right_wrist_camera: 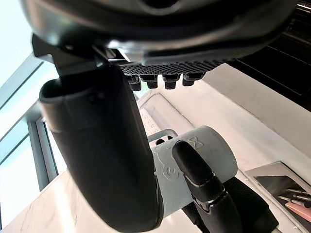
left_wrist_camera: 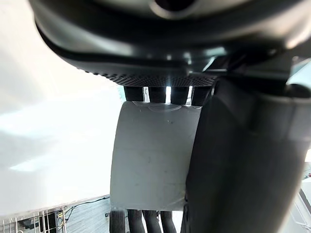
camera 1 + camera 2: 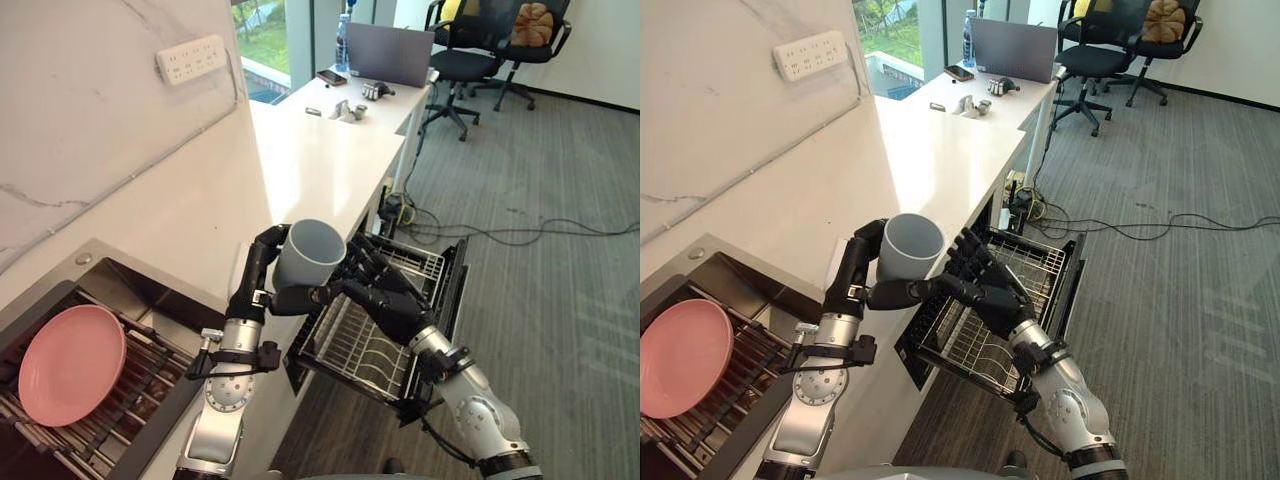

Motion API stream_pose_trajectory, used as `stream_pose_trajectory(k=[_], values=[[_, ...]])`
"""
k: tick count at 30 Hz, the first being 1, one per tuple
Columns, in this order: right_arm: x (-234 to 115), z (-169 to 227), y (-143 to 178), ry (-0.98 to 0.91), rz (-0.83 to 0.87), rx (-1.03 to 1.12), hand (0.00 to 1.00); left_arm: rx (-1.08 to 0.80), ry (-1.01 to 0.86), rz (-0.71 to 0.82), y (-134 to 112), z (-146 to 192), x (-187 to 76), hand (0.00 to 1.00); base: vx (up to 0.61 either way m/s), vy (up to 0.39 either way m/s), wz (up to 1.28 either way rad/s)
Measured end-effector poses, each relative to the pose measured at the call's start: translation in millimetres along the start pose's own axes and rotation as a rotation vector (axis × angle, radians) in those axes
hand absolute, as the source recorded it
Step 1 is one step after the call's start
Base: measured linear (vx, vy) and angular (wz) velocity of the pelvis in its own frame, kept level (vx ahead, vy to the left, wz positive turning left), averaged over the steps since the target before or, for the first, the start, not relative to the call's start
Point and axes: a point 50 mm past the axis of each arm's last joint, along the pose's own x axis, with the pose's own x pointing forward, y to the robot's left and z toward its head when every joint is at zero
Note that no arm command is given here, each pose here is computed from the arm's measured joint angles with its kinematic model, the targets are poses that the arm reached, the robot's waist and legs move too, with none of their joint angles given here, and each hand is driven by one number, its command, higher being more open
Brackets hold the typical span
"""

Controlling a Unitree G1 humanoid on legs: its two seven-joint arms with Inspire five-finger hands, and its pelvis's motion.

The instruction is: Walk over to the sink, pick up the cup, carry it to the dishwasher, place the cup inside the dishwasher, then close the dishwasher door

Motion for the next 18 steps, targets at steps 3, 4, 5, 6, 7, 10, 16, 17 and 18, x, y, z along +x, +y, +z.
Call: stream_pose_trajectory(k=[3,4,5,6,7,10,16,17,18], values=[[6.5,-0.6,4.1,0.027,0.010,-0.037,1.00,-0.003,-0.002,-0.024,-4.3,0.5,-0.3,0.00,-0.04,-0.016,0.10],[9.0,-1.0,5.5,0.039,0.010,-0.061,1.00,-0.005,-0.002,-0.033,-6.1,0.6,-0.5,0.00,-0.05,-0.016,0.08],[11.1,-1.3,7.0,0.044,0.012,-0.067,1.00,-0.008,-0.002,-0.044,-8.2,0.5,-0.5,0.00,-0.04,-0.014,0.07],[12.3,-1.6,8.0,0.046,0.012,-0.070,1.00,-0.008,-0.001,-0.049,-9.0,0.2,-0.5,0.00,-0.04,-0.014,0.07],[14.4,-2.3,9.7,0.052,0.016,-0.076,1.00,-0.008,0.001,-0.064,-10.7,-0.3,-0.4,0.00,-0.04,-0.015,0.08],[19.0,-4.3,13.5,0.068,0.015,-0.109,1.00,-0.003,0.001,-0.111,-16.7,-0.3,0.2,0.00,-0.04,-0.013,0.11],[28.5,-6.8,19.4,0.080,0.006,-0.139,1.00,-0.020,0.010,-0.130,-18.6,-2.4,2.5,0.00,-0.07,-0.011,0.07],[29.0,-6.8,19.8,0.079,0.003,-0.147,1.00,-0.020,0.010,-0.130,-18.6,-2.4,2.6,0.00,-0.06,-0.017,0.01],[30.3,-6.5,20.6,0.076,-0.001,-0.159,1.00,-0.020,0.011,-0.129,-18.5,-2.5,2.6,0.00,-0.03,-0.012,0.00]])
